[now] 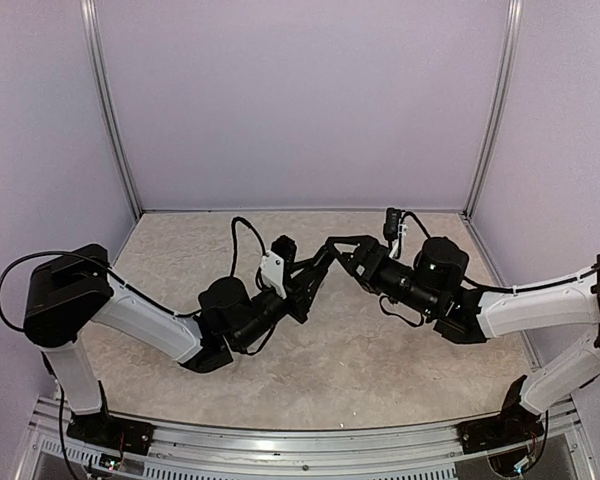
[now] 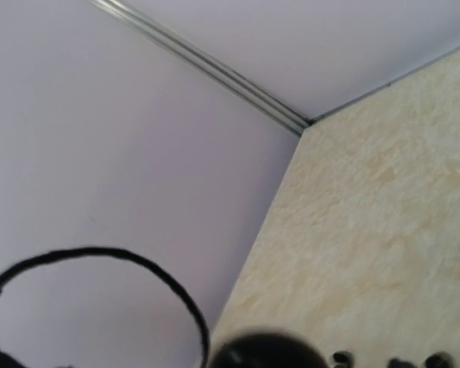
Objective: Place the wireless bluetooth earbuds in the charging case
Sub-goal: Pass from the right arm to the left, then pass from the left arm to the right
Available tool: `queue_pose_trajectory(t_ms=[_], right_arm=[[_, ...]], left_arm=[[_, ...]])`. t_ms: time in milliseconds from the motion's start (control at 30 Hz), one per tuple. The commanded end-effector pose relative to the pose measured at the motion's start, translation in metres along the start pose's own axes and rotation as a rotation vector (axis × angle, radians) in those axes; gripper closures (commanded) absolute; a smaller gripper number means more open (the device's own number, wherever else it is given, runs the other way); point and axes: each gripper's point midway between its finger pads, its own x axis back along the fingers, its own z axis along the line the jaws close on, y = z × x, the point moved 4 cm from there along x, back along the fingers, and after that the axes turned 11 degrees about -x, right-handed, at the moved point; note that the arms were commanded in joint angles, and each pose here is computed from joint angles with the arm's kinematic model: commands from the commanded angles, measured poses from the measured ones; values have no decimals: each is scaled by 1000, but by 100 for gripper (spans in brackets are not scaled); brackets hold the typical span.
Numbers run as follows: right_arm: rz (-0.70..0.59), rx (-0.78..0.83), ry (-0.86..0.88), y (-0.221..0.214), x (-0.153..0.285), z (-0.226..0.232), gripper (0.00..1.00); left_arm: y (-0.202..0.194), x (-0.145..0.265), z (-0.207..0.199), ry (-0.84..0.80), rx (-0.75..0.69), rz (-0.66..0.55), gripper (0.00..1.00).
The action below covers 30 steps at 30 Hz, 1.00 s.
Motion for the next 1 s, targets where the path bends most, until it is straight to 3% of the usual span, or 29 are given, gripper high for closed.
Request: queue_pose_trajectory(t_ms=[0, 233, 400, 733, 967], right_arm=[[-50, 207, 3, 24, 20, 19, 8], [90, 577, 17, 41, 44, 37, 6], [272, 761, 40, 27, 50, 44, 8], [637, 787, 228, -18, 56, 45, 25], [654, 744, 359, -36, 60, 50, 33]], left_arm=[[16, 16, 2, -91, 20, -19, 89], [27, 46, 3, -384, 125, 79, 92], [37, 68, 1, -586, 145, 157, 95], [54, 78, -9, -723, 166, 238, 95], [63, 82, -10, -739, 210, 173, 95]])
